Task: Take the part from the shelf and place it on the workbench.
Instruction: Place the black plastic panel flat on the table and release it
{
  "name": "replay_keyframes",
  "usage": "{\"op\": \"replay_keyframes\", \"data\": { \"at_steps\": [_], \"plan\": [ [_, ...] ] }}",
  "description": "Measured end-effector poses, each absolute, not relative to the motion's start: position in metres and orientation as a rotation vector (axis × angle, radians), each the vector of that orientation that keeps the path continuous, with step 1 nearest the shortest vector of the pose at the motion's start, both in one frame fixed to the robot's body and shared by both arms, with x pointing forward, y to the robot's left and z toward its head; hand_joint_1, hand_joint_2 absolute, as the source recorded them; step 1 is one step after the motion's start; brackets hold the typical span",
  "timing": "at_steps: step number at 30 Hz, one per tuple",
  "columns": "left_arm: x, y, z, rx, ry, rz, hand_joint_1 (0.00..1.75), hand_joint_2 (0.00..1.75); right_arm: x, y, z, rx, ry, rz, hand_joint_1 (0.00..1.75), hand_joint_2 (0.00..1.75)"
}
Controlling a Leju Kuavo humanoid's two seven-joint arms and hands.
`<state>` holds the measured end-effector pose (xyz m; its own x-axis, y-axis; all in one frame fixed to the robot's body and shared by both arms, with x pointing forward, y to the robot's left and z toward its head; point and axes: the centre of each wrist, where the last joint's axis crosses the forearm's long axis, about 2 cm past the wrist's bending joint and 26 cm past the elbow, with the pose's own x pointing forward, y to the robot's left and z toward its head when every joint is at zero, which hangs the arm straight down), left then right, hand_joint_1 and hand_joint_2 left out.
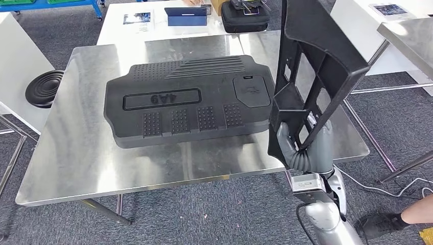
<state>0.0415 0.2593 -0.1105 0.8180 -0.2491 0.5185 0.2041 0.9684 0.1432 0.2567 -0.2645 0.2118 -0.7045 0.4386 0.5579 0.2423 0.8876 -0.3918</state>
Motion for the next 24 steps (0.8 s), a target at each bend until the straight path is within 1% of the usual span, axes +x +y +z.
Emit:
{"op": "replay_keyframes", "data": {
  "at_steps": [9, 15, 24],
  "plan": [
    [0.042, 0.26, -0.11, 0.095, -0.553, -0.257, 0.0, 1.75, 0.268, -0.264, 0.22, -0.579, -2.358, 0.497, 1.75, 1.75],
    [0.044, 0.261, -0.11, 0.1, -0.554, -0.274, 0.0, 1.75, 0.285, -0.261, 0.232, -0.737, -2.34, 0.679, 1.75, 1.75],
    [0.044, 0.261, -0.11, 0.1, -0.554, -0.276, 0.0, 1.75, 0.293, -0.259, 0.231, -0.741, -2.33, 0.722, 1.75, 1.75]
  ]
}}
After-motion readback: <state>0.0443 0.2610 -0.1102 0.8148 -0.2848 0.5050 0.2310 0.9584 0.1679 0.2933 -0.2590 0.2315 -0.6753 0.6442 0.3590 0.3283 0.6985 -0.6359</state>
